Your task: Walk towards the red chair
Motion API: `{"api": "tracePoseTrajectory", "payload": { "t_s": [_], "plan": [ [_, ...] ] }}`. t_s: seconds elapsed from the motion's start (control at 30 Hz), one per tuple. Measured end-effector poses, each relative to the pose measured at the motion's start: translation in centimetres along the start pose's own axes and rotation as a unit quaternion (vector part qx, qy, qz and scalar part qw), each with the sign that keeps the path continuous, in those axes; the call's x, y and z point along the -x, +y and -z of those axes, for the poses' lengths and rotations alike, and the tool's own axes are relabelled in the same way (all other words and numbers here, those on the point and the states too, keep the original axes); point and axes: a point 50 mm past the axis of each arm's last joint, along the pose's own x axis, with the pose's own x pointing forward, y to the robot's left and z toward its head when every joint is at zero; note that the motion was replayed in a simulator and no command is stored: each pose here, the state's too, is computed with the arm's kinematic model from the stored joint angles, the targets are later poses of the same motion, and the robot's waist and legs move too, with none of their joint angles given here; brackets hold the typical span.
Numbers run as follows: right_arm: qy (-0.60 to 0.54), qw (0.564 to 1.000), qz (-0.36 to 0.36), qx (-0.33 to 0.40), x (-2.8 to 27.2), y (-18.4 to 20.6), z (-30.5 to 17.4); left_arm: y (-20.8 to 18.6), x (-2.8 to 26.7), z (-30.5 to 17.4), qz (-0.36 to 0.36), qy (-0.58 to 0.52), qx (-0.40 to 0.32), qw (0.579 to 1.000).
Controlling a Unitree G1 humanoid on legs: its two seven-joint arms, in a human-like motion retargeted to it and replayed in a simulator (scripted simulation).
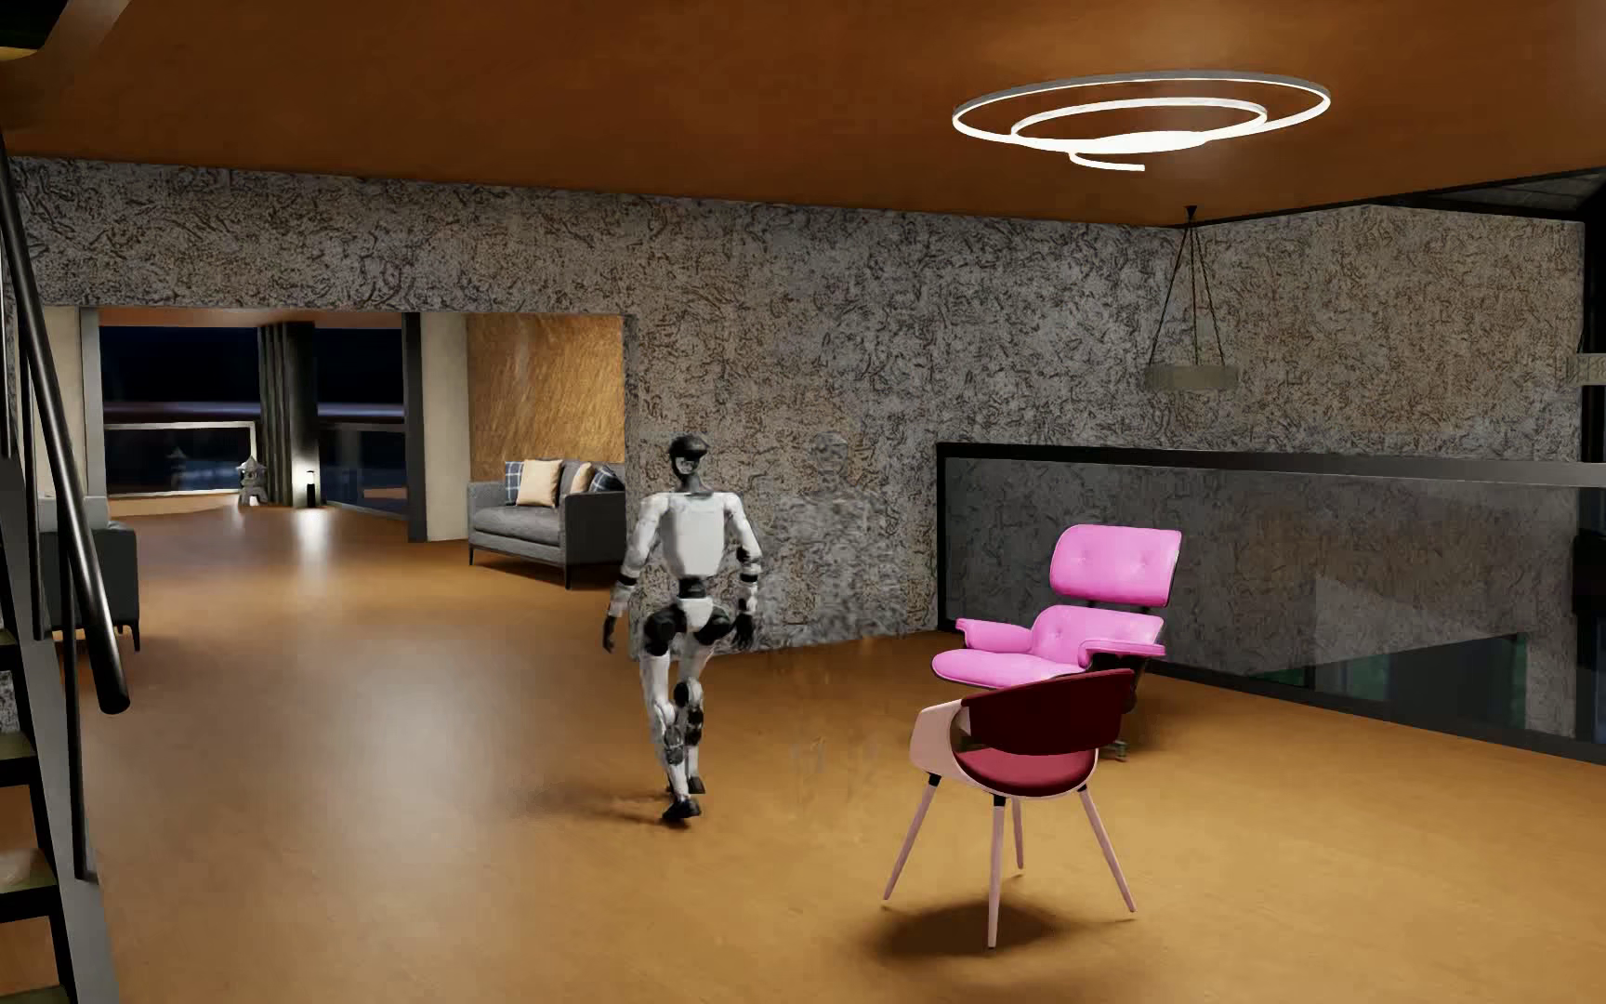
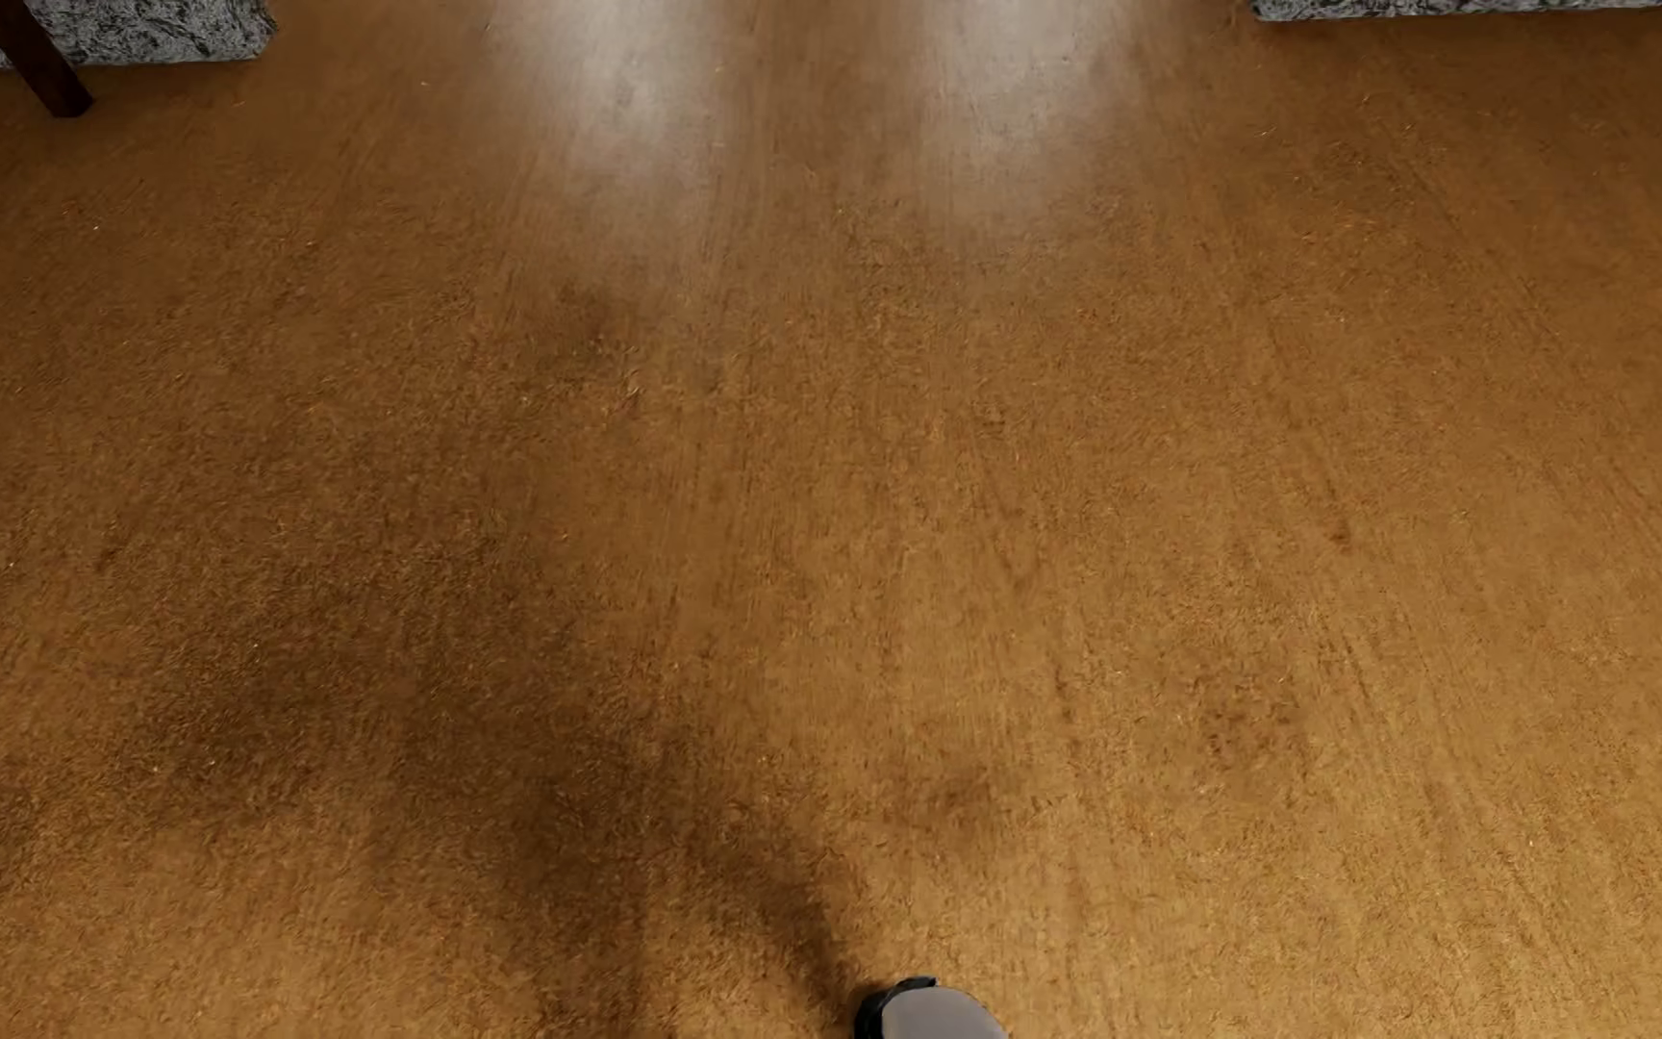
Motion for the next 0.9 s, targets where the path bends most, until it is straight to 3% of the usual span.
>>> {"api": "tracePoseTrajectory", "payload": {
  "t_s": [0.17, 0.27, 0.37, 0.43, 0.53, 0.73, 0.9],
  "plan": [
    [0.103, 0.994, -0.031, -0.003, 2.4, 2.5, 6.7, -0.5, 0.3, -0.5, 0.004, -0.019, 0.006, 1.0],
    [0.146, 0.988, -0.043, -0.009, 4.0, 3.6, 9.5, -3.2, 0.7, 0.0, 0.037, -0.02, 0.014, 0.999],
    [0.178, 0.983, -0.046, 0.01, 4.2, 3.3, 10.7, -7.0, 0.6, -2.7, 0.089, -0.057, 0.01, 0.994],
    [0.154, 0.986, -0.041, 0.046, 2.9, 1.8, 8.8, -8.6, 0.6, -4.7, 0.12, -0.09, -0.024, 0.988],
    [0.086, 0.996, 0.006, 0.027, 1.4, -1.2, 5.1, -7.7, 0.6, -4.7, 0.112, -0.095, -0.037, 0.988],
    [-0.048, 0.996, 0.071, -0.002, 0.0, -5.3, -2.8, -4.9, 1.4, 4.6, 0.082, 0.074, -0.055, 0.992],
    [-0.062, 0.991, 0.111, -0.046, -0.3, -7.7, -4.5, -5.2, 3.6, 9.7, 0.077, 0.163, -0.027, 0.983]
  ]
}}
